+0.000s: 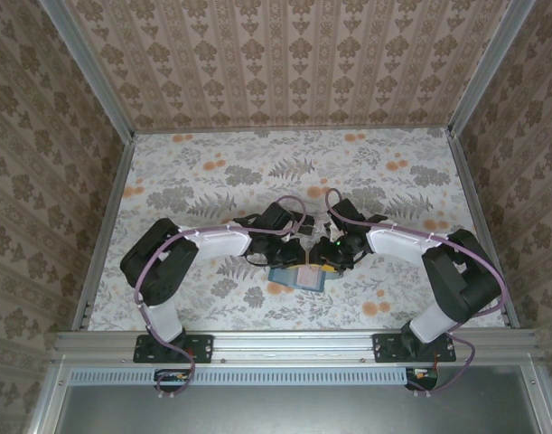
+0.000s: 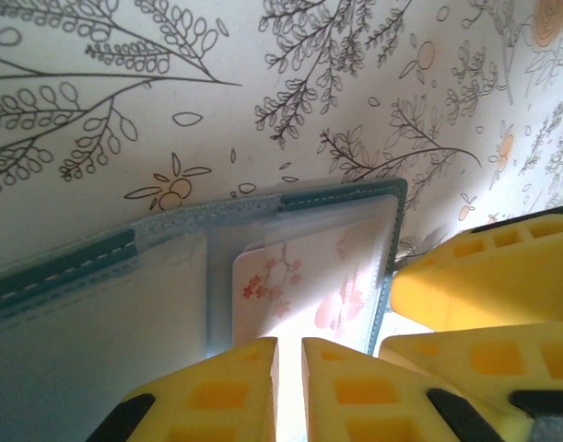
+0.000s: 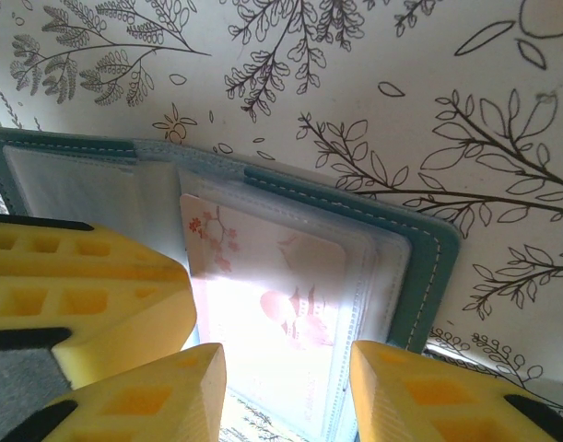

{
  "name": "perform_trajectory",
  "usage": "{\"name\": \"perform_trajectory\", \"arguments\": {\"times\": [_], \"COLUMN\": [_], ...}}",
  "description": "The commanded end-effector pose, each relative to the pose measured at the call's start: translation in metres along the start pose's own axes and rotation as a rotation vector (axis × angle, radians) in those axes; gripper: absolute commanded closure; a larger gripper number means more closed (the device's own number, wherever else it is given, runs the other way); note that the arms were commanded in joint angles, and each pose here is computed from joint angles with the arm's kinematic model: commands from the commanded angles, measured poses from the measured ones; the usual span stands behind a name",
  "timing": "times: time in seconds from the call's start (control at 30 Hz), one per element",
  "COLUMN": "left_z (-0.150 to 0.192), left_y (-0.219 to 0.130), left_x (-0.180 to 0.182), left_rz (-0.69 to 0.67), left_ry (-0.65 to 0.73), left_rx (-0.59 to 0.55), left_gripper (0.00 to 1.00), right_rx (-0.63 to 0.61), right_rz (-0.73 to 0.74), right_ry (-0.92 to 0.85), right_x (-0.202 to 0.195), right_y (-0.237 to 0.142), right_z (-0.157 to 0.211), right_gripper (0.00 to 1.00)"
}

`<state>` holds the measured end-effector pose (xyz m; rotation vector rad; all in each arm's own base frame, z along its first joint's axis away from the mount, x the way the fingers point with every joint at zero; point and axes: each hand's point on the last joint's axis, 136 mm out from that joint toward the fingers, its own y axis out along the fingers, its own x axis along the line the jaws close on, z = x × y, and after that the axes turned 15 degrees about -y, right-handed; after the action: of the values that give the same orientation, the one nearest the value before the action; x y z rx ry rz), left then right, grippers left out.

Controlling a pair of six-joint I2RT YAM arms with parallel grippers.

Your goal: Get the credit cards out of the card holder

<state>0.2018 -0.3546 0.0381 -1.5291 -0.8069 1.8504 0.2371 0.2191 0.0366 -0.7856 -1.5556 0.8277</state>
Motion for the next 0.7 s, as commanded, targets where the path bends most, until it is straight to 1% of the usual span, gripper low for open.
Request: {"name": "perform_trajectory", "arguments": {"times": [0.0, 0.2, 0.4, 0.6, 0.67], "left_z": [0.002, 0.003, 0.002, 0.003, 0.003], "left_y": [0.007, 0.007, 0.005, 0.006, 0.005], "left_x": [0.016, 0.027, 0.026, 0.025, 0.025], "left_rz": [-0.034, -0.091, -0.097, -0.097, -0.097], "left_ry": [-0.037, -0.032, -0.023, -0.019, -0.02], "left_rx": [0.027, 0.023, 0.02, 0.023, 0.023], "left_gripper": [0.85, 0.85, 0.85, 0.85, 0.85], "right_rx": [0.013, 0.013, 0.012, 0.029, 0.023], "right_rz": [0.011, -0.014, -0.08, -0.069, -0.022], "right_ry": [0.015, 0.029, 0.051, 0.061, 0.058], "right_x": [-0.002, 0.0, 0.006, 0.001, -0.006], "right_y": [-0.001, 0.003, 0.013, 0.019, 0.015], "right_z": [0.006, 0.006, 0.005, 0.009, 0.01], "right_gripper": [0.58, 0.58, 0.57, 0.58, 0.58]}}
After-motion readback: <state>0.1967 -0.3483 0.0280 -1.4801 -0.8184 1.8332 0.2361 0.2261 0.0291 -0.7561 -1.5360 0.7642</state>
